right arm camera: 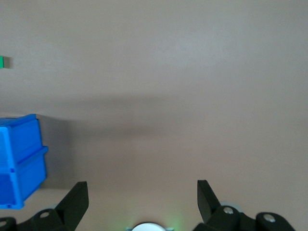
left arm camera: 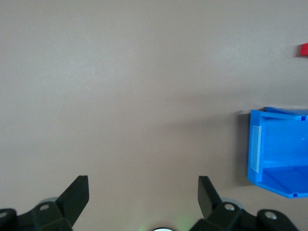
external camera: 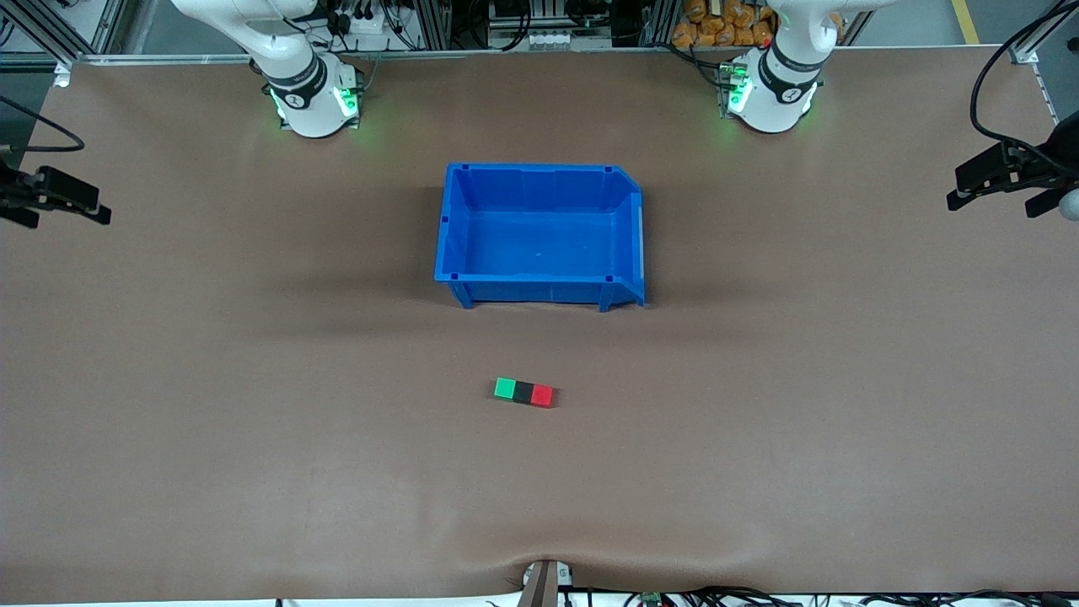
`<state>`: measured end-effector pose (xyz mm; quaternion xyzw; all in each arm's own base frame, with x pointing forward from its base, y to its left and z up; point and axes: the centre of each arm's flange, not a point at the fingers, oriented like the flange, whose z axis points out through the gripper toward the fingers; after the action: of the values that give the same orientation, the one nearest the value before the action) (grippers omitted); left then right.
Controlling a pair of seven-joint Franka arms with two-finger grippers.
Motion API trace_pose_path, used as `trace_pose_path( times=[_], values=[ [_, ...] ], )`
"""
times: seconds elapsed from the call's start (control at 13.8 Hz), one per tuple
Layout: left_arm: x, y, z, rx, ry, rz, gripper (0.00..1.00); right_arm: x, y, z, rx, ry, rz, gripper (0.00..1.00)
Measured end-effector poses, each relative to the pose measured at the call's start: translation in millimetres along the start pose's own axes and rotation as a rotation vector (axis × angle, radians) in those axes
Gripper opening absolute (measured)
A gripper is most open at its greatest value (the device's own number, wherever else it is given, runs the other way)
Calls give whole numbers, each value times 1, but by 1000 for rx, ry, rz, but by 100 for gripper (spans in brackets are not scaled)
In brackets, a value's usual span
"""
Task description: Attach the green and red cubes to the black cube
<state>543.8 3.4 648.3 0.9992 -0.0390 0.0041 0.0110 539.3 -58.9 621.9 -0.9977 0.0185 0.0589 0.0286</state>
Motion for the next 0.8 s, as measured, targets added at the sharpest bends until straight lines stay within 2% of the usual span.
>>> trace_pose_path(
  times=[0.22, 0.51, 0.8],
  values=[
    [0, 1, 0, 0, 0, -64, 100, -3, -3, -2, 8, -5, 27, 100],
    [0, 3, -2, 0, 5, -73, 100, -8, -4, -8, 10, 5, 29, 100],
    [4, 3, -12, 1, 28, -73, 100, -12, -4, -6, 12, -22, 34, 100]
  ],
)
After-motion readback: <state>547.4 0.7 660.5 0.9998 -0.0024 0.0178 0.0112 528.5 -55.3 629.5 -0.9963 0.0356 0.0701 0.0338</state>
